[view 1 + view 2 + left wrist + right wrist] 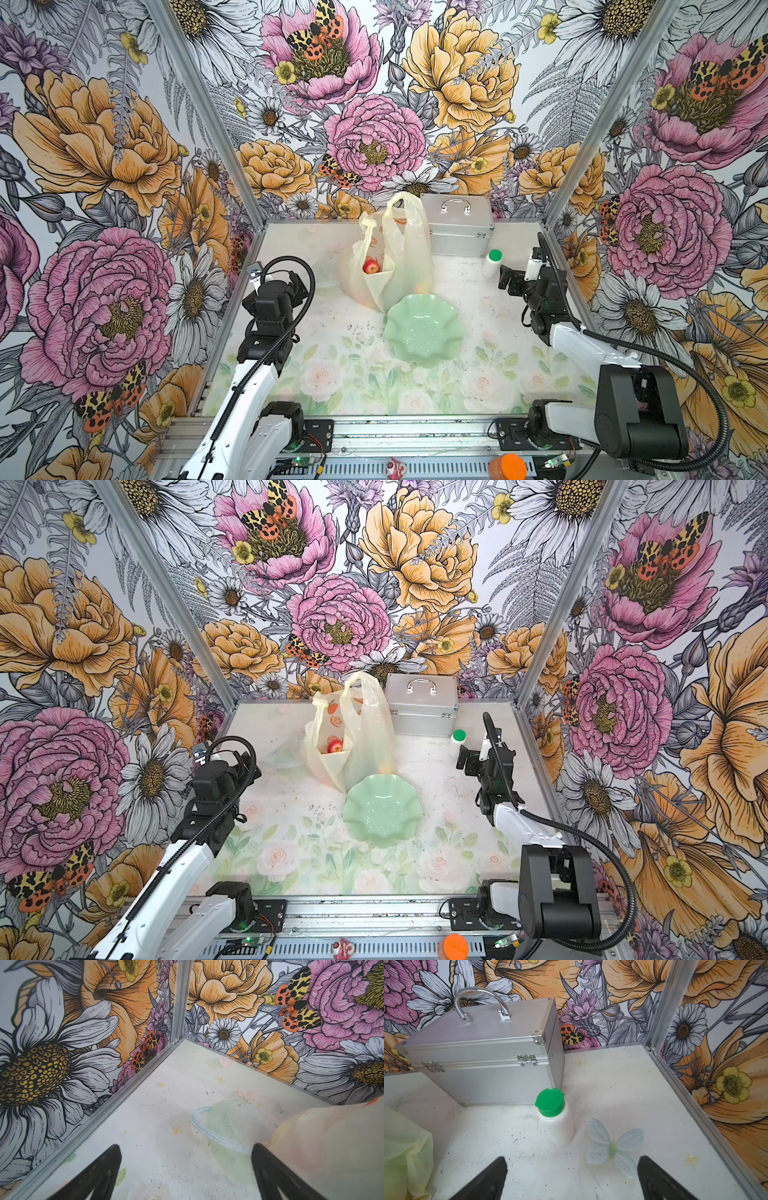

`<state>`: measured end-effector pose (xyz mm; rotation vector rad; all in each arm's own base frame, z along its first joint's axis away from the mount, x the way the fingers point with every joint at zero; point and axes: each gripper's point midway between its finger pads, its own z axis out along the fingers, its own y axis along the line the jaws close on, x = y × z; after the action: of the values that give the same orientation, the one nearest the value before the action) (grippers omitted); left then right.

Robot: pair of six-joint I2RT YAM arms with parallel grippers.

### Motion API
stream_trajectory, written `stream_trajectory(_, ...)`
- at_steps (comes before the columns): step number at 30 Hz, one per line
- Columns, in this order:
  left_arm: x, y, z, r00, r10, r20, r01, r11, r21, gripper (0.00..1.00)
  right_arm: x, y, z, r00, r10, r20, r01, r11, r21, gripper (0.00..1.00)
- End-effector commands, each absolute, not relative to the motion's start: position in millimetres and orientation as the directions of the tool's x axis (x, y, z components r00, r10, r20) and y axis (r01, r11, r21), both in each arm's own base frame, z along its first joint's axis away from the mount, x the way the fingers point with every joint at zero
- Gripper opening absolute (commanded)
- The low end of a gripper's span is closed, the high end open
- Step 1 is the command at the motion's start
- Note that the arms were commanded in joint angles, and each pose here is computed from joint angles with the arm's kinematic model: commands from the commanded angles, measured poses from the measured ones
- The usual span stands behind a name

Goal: Place the fruits into the plastic bag

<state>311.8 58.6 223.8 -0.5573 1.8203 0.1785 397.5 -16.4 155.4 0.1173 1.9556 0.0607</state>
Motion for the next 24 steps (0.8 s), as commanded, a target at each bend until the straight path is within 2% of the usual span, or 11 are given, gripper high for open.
stream_trajectory(1, 320, 63, 227, -0.188, -0.258, -0.948, -0.452, 0.879, -0.15, 0.99, 403, -20, 153, -0.347, 0.098, -0.933, 0.043, 0.995, 0.089, 1.0)
stream_trajectory(10, 346, 68, 197, -0.246, -0.216, -0.945, -0.441, 0.893, -0.089, 0.99, 406, -23, 139, -0.369, 0.092, -0.925, 0.035, 0.996, 0.085, 1.0)
stream_trajectory(24, 378, 64, 160, -0.286, -0.216, -0.934, -0.412, 0.907, -0.084, 0.99, 405, -18, 127, -0.399, 0.064, -0.915, -0.001, 0.998, 0.07, 1.0)
